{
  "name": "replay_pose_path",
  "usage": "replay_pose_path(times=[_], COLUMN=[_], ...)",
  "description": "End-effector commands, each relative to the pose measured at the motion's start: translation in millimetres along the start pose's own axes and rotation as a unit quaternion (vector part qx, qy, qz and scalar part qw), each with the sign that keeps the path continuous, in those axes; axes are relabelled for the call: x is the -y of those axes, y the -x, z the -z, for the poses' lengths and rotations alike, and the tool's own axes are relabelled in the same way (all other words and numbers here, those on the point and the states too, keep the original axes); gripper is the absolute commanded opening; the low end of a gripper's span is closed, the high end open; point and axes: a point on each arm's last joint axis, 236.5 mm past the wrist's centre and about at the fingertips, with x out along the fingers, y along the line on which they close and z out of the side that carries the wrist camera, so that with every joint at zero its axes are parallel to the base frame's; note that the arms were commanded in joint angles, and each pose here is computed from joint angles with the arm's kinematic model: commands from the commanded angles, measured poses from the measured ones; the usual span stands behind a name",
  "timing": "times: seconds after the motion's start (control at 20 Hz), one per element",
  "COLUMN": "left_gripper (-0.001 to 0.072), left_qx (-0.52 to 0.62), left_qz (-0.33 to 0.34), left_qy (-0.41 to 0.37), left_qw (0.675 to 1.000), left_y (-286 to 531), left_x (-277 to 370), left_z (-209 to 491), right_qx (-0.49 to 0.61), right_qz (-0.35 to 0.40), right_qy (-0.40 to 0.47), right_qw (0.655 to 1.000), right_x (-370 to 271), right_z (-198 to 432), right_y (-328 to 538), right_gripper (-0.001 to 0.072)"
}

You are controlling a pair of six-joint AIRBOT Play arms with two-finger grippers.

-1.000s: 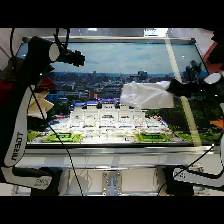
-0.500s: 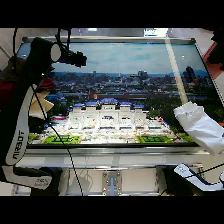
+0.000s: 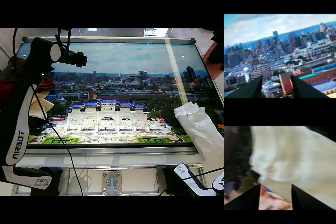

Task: Fold the shirts.

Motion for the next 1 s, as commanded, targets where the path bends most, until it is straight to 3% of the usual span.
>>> replay_pose_path(times=[0.0, 0.2, 0.3, 0.5, 0.6, 0.75, 0.95], left_gripper=[0.0410, 0.0410, 0.0410, 0.0410, 0.0410, 0.0410, 0.0410], left_qx=[-0.019, -0.082, -0.097, -0.144, -0.187, -0.249, -0.251], left_qz=[-0.040, -0.225, -0.302, -0.331, -0.346, -0.361, -0.362], left_qy=[-0.022, -0.080, -0.047, 0.139, 0.195, 0.217, 0.218], left_qw=[0.999, 0.968, 0.947, 0.922, 0.898, 0.872, 0.871], left_y=[1.1, 36.1, 63.2, 77.9, 89.9, 107.9, 108.5], left_x=[-19.0, -111.0, -158.9, -206.1, -213.3, -210.2, -209.9], left_z=[8.3, 28.1, 36.5, 91.2, 120.1, 149.1, 150.0], right_qx=[0.094, 0.091, 0.102, 0.028, 0.008, -0.007, -0.054], right_qz=[-0.239, -0.227, -0.236, -0.259, -0.259, -0.261, -0.271], right_qy=[0.107, 0.209, 0.209, 0.229, 0.263, 0.283, 0.294], right_qw=[0.961, 0.947, 0.944, 0.938, 0.929, 0.923, 0.915], right_x=[-169.9, -258.5, -289.9, -318.3, -323.5, -326.0, -323.4], right_z=[-19.0, 55.1, 76.2, 144.1, 168.7, 184.9, 208.4], right_y=[-8.5, -71.8, -85.2, -110.9, -117.3, -120.1, -116.2], right_gripper=[0.0446, 0.0447, 0.0447, 0.0446, 0.0446, 0.0446, 0.0446])
